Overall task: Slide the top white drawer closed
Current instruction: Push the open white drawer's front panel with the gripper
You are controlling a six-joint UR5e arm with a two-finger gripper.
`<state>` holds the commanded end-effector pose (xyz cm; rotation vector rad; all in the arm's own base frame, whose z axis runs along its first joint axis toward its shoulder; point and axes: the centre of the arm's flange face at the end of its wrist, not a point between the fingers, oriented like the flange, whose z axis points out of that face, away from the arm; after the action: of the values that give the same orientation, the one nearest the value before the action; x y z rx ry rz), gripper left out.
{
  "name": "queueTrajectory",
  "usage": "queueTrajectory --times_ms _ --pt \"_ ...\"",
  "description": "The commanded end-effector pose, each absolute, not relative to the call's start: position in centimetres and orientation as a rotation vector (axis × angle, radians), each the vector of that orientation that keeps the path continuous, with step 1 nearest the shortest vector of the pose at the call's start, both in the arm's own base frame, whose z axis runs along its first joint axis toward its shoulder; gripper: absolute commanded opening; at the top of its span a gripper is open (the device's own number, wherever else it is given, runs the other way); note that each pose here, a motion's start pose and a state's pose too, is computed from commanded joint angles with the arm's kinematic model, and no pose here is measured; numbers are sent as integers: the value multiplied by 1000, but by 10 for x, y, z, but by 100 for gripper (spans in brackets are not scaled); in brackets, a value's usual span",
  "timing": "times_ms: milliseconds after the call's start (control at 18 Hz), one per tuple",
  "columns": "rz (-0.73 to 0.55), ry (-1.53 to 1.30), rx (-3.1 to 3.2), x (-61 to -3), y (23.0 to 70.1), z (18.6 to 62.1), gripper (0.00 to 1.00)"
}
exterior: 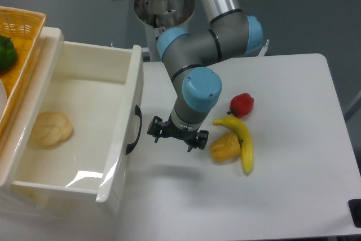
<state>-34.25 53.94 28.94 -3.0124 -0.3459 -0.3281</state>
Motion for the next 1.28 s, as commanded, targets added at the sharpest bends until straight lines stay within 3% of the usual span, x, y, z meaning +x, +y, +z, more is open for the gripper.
queueTrajectory --times_ms 1278 --pt "-317 -264 -3002 -315 557 304 100"
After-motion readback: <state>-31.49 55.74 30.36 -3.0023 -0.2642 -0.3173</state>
